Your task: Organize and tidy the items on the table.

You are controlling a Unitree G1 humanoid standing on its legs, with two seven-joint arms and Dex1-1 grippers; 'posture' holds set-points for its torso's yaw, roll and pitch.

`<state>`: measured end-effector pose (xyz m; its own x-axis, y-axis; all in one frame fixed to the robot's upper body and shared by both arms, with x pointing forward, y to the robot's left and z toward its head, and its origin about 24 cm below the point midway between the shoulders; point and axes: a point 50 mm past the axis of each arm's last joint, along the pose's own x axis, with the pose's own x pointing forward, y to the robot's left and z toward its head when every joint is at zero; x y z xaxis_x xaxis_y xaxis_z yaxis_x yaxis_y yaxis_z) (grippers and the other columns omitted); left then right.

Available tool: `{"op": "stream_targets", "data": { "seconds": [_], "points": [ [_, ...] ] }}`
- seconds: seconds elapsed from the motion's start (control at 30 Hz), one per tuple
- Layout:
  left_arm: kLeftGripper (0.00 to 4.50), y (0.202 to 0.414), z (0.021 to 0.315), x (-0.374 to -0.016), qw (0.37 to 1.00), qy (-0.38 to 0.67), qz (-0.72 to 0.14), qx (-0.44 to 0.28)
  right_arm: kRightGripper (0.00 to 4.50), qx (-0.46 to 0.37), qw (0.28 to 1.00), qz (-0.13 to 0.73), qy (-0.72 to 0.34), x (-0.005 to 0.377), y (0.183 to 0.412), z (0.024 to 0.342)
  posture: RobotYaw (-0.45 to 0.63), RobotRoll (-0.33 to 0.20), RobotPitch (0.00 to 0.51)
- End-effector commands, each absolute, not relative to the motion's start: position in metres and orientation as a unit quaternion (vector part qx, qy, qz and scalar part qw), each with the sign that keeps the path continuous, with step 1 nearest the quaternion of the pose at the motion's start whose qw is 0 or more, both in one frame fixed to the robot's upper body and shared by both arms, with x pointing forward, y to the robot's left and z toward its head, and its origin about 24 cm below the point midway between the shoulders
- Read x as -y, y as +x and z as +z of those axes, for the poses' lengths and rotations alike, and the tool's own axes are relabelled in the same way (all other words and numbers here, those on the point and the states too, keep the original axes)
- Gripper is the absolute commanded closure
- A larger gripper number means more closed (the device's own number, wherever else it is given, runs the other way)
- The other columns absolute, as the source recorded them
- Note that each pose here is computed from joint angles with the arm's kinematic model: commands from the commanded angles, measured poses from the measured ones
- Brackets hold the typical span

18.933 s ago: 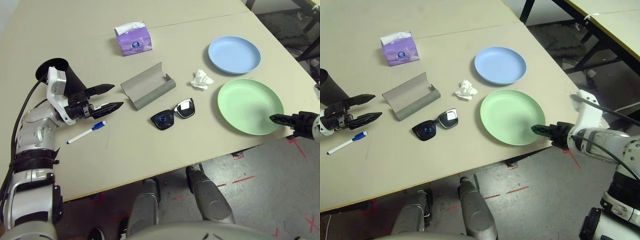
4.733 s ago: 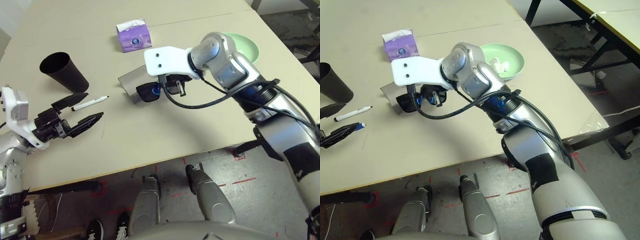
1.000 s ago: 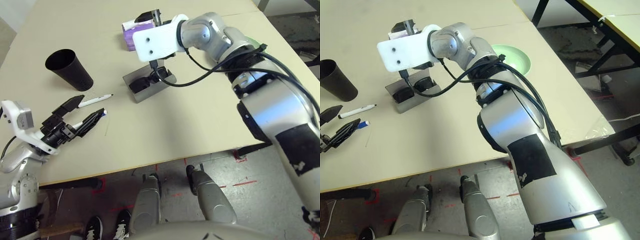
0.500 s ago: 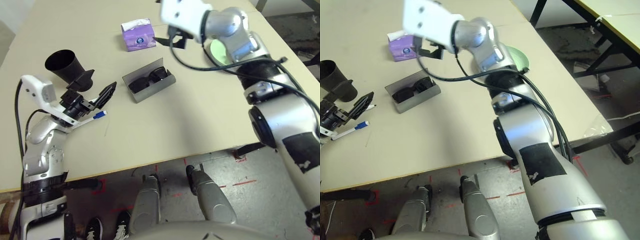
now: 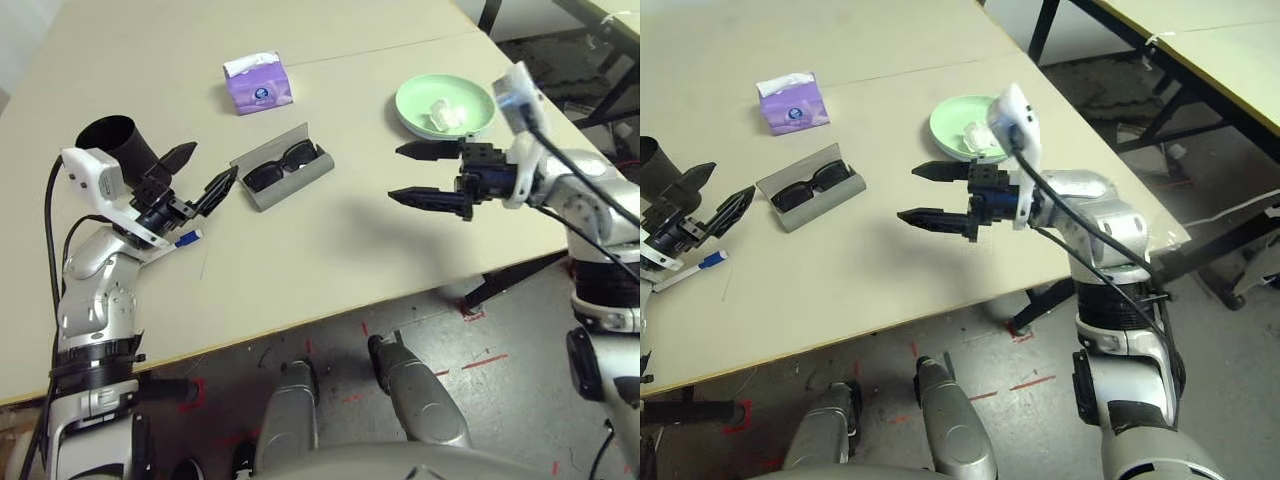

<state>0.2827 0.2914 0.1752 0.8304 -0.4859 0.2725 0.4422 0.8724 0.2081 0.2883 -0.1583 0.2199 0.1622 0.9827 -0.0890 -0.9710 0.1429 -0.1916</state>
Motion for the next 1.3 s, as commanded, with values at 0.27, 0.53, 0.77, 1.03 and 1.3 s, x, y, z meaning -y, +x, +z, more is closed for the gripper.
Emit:
{"op": "stream_targets", "data": {
  "seconds": [0.27, 0.53, 0.77, 1.03, 1.3],
  "points": [
    [0.0, 0.291, 0.17, -0.296, 0.961, 0.097, -0.222, 0.134, 0.03, 0.105, 0.755, 0.628, -0.157, 0.173, 0.295, 0.215, -0.26, 0.0, 0.231],
    [0.0, 0.301, 0.182, -0.307, 0.966, 0.139, -0.183, 0.122, 0.03, 0.116, 0.779, 0.595, -0.16, 0.182, 0.307, 0.209, -0.25, 0.0, 0.236],
    [0.0, 0.32, 0.186, -0.307, 0.969, 0.158, -0.155, 0.112, 0.03, 0.127, 0.783, 0.589, -0.151, 0.178, 0.309, 0.211, -0.26, 0.0, 0.24],
    [2.33, 0.34, 0.175, -0.295, 0.972, 0.163, -0.143, 0.092, 0.0, 0.13, 0.79, 0.581, -0.148, 0.178, 0.306, 0.211, -0.29, 0.0, 0.245],
    [4.44, 0.352, 0.172, -0.289, 0.973, 0.177, -0.119, 0.091, 0.0, 0.127, 0.795, 0.575, -0.147, 0.179, 0.303, 0.211, -0.3, 0.0, 0.247]
  ]
}}
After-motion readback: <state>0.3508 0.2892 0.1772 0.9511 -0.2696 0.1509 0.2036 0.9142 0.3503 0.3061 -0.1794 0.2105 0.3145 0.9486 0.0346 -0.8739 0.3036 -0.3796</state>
